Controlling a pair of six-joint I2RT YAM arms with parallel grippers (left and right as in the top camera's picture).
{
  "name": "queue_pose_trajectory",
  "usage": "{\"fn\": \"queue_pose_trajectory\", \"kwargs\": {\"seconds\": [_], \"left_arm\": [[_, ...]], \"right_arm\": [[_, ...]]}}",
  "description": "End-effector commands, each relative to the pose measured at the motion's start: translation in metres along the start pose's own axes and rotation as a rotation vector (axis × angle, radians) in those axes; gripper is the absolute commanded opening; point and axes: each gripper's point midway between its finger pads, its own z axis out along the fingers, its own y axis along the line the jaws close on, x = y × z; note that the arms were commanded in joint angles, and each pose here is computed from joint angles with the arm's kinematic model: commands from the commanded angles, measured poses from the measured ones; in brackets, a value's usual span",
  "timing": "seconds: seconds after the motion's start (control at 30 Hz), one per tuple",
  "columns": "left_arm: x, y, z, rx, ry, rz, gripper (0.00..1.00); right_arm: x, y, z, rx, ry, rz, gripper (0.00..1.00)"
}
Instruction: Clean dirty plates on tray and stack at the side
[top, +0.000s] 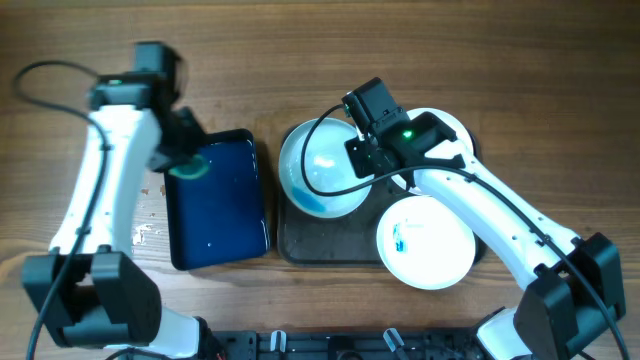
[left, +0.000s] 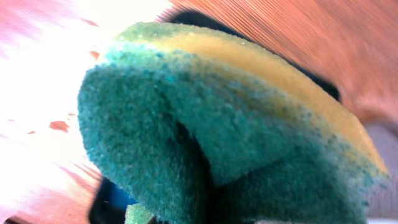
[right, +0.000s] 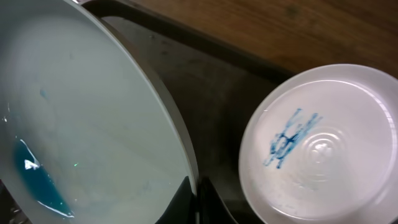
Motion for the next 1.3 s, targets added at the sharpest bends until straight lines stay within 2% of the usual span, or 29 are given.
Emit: {"fn": "queue_pose_trajectory", "kwargs": {"seconds": [0.0,0.23,0.47,0.67,0.9,1.07,1.27], "left_arm": [[-0.026,0.034,-0.015,0.036,-0.027,-0.103,0.04],[-0.037,0.068,-0.013,0.028,-0.019,-0.193,0.04],[-0.041,0.067,-0.013,0.034,-0.033,-0.190,0.04],[-0.049,0.071,-0.013,0.042,-0.060,-0.212,0.04],[-0.063,0.122,-0.012,0.024,-0.072,-0.364,0.04],[-0.066,0.147,-0.012,0.083,-0.053,-0.470,0.04],[-0.065,0.149,-0.012,0.086,-0.049,-0.472,0.04]], "right_arm": [[-0.028,0.024,-0.032,-0.144,-0.077,0.025,0.04],[-0.073,0.053,-0.063,-0.188,-0.168,-0.028,0.04],[-0.085,0.116,-0.038,-0.187,-0.138,-0.175,0.04],[-0.085,0.153,-0.040,-0.001,-0.229,-0.334,0.04],[-0.087,0.167,-0.058,0.159,-0.332,-0.422,0.04],[-0.096,0.176,-0.078,0.295,-0.436,-0.486,0.04],[-0.109,0.204,-0.114,0.419,-0.600,-0.590,0.04]]}}
